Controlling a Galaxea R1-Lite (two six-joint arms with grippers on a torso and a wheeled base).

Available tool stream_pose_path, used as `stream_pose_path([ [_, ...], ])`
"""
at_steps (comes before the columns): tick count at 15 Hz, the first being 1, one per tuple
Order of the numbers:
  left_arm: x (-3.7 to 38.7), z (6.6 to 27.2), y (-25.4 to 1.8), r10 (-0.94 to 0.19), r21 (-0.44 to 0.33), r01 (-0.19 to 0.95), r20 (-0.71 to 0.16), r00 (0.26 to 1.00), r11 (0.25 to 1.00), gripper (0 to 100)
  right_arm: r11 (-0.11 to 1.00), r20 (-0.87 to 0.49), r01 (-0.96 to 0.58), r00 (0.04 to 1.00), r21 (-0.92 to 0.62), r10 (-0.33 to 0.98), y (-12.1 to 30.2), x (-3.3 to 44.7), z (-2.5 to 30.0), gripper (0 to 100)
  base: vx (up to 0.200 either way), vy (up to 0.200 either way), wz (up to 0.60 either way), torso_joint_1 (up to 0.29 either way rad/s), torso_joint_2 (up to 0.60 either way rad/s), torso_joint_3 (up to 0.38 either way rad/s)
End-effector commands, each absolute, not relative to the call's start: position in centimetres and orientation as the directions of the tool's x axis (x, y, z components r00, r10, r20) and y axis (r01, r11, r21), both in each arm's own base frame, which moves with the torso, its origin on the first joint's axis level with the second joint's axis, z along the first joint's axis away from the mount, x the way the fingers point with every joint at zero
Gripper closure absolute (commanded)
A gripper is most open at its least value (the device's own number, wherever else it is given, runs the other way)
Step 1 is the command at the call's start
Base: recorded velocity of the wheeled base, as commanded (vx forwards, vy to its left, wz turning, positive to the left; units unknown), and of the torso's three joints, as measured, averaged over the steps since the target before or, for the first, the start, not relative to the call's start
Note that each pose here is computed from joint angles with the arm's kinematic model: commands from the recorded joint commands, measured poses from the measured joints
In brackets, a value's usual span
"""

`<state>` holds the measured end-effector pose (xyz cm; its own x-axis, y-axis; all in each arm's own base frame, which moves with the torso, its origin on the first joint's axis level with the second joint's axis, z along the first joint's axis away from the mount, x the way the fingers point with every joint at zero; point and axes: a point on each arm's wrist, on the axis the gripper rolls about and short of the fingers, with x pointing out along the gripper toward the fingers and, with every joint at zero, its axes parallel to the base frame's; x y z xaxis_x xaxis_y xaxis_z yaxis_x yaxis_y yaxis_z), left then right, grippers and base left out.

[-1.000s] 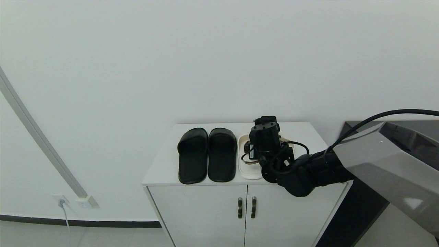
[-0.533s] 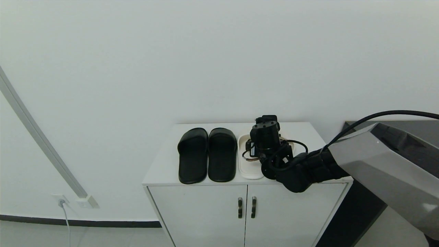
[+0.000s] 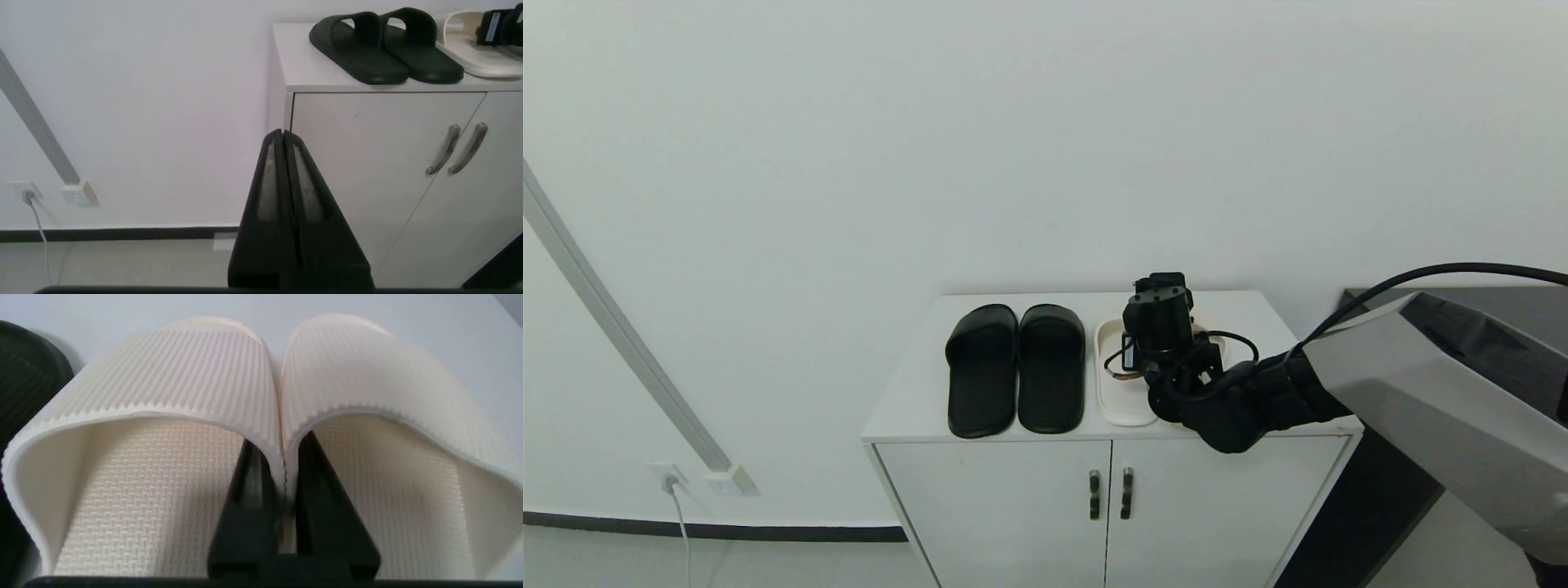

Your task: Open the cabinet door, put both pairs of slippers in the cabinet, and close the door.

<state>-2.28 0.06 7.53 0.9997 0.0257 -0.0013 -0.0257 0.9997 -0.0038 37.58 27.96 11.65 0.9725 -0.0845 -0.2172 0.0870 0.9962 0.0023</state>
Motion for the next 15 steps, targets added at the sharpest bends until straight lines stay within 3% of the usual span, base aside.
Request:
stream_pose_path([
  [1,-2.3,7.5,0.1,0.026,-0.005,-0.026,-0.002,1.000,1.000,100,0.996,-0.216,0.085,0.973,0.002,-0.083,28.0,37.5,11.7,100,0.000,0.000,0.00,0.000,0.00,0.000],
  [3,-2.3,7.5,0.1,0.026,-0.005,-0.026,-0.002,1.000,1.000,100,0.997,-0.200,0.081,0.977,0.004,-0.078,27.8,37.2,12.8,100,0.000,0.000,0.00,0.000,0.00,0.000],
  [7,-2.3,7.5,0.1,0.028,-0.006,-0.028,-0.002,1.000,1.000,100,1.000,-0.126,0.012,0.992,0.007,-0.011,25.2,33.5,18.5,100,0.000,0.000,0.00,0.000,0.00,0.000],
  [10,-2.3,7.5,0.1,0.029,-0.006,-0.029,-0.002,1.000,1.000,100,0.982,-0.131,-0.189,0.974,-0.013,0.186,22.6,28.5,20.4,100,0.000,0.000,0.00,0.000,0.00,0.000],
  [15,-2.3,7.5,0.1,0.029,-0.006,-0.029,-0.002,1.000,1.000,100,0.823,-0.164,-0.566,0.817,-0.046,0.553,17.9,21.2,21.1,100,0.000,0.000,0.00,0.000,0.00,0.000],
])
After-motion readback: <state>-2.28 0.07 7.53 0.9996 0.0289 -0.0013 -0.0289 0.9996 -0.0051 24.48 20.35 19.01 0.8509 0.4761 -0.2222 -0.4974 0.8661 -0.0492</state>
